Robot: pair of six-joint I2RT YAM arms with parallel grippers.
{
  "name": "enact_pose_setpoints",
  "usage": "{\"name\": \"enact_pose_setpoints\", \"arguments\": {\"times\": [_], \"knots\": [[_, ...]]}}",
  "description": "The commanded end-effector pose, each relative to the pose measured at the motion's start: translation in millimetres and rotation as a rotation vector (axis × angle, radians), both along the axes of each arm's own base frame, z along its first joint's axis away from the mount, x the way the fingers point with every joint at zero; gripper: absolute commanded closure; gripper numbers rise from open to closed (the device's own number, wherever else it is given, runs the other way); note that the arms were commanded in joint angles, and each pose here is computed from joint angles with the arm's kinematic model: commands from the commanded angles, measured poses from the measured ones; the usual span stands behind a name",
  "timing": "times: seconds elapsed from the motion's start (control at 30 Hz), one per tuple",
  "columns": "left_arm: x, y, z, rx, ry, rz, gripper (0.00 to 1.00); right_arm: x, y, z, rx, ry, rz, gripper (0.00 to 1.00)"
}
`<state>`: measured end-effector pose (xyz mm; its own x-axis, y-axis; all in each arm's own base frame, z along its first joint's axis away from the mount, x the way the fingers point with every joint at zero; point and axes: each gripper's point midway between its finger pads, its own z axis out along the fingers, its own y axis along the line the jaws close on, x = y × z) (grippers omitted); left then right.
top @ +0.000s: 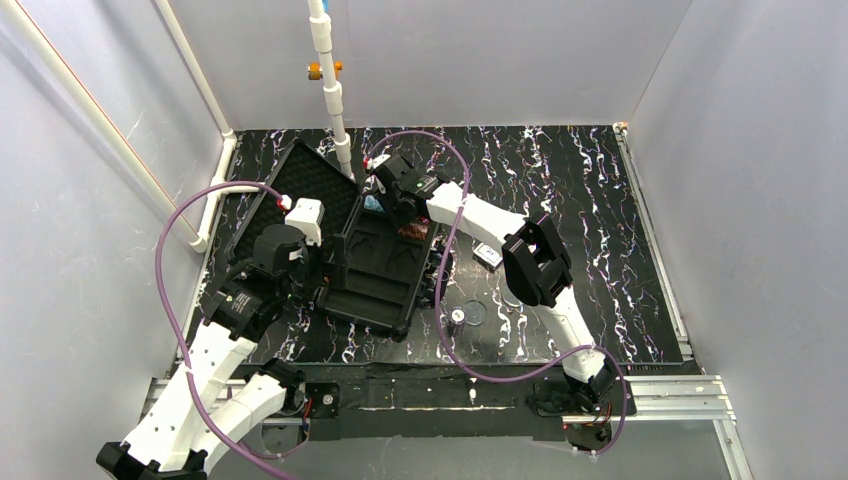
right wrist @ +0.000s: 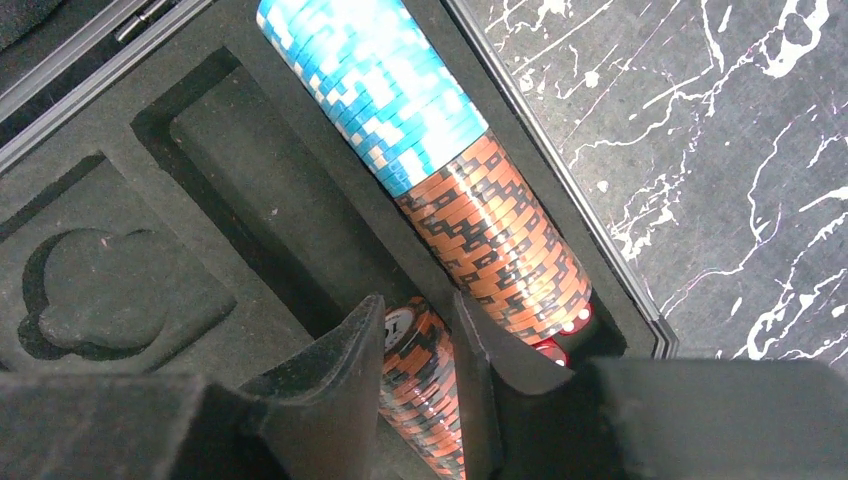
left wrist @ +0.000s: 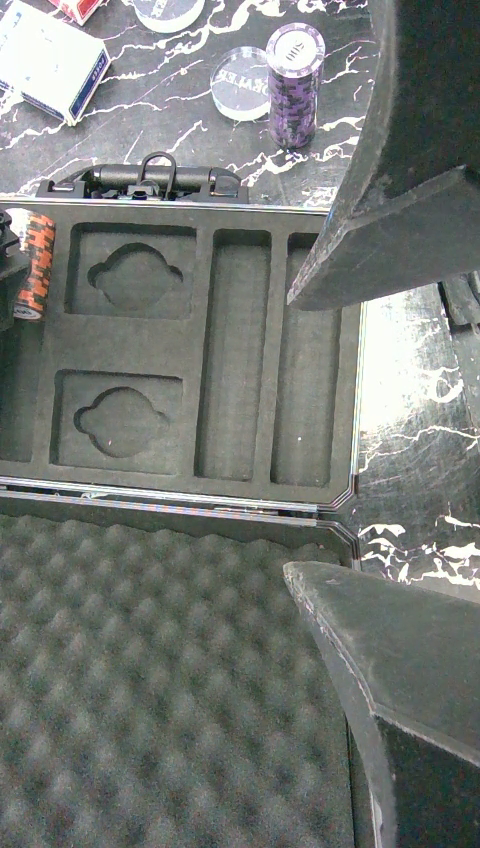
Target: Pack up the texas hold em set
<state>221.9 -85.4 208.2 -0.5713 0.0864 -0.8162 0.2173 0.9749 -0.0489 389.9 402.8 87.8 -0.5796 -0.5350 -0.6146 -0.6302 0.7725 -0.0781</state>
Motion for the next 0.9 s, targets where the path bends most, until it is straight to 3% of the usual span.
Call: {"name": "enact_pose_setpoints", "arguments": {"times": [0.0,0.27,0.87], "knots": [[-1.3,-1.6,10.3,-0.02,-0.021,-0.006,0.05,-4.4,-28.7,14.6,-0.087,0.007,0.007,0.6],[-1.4,-2.2,10.4,-0.021,-0.02,-0.009,0.05,-1.0,-14.5,59.3,0.022,-0.046,0.023,0.45],[-4.1,-4.8,13.9,-0.044,-0.028,-0.02,0.05,-36.4,-51.5,125.5,0.143,-0.107,-0.04,0.39]]}}
